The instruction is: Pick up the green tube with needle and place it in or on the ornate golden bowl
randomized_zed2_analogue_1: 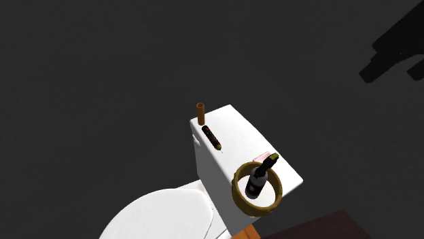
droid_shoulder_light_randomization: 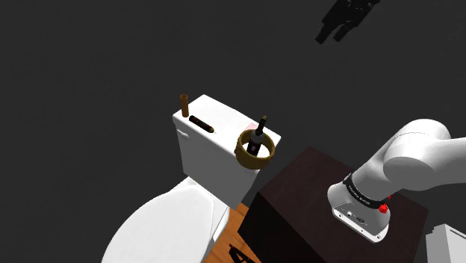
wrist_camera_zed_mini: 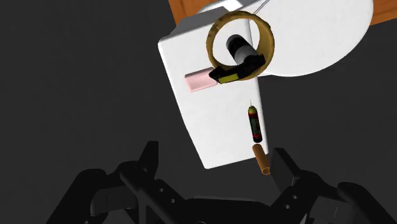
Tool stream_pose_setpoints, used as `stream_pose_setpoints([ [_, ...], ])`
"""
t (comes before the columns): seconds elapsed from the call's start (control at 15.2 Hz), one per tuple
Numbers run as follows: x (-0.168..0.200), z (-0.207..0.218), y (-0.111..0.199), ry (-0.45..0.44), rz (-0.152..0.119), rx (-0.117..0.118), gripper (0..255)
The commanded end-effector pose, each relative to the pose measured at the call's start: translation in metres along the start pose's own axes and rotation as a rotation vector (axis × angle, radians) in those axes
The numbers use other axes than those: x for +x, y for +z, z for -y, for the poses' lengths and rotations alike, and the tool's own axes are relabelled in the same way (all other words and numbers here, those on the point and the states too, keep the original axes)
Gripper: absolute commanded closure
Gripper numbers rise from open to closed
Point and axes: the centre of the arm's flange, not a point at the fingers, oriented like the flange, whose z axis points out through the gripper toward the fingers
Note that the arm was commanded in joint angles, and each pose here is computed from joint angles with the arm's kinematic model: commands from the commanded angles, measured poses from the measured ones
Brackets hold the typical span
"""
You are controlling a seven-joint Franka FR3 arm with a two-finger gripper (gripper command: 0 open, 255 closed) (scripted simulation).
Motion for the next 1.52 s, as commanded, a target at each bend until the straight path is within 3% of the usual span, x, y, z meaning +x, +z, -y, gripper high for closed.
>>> stream_pose_setpoints([
  [0.0, 0.0, 0.0, 0.0, 0.0, 0.0, 0.0, 0],
  [1.45, 0.129, 0.093, 0.254, -0.174, 0.121, -0.017, 0],
])
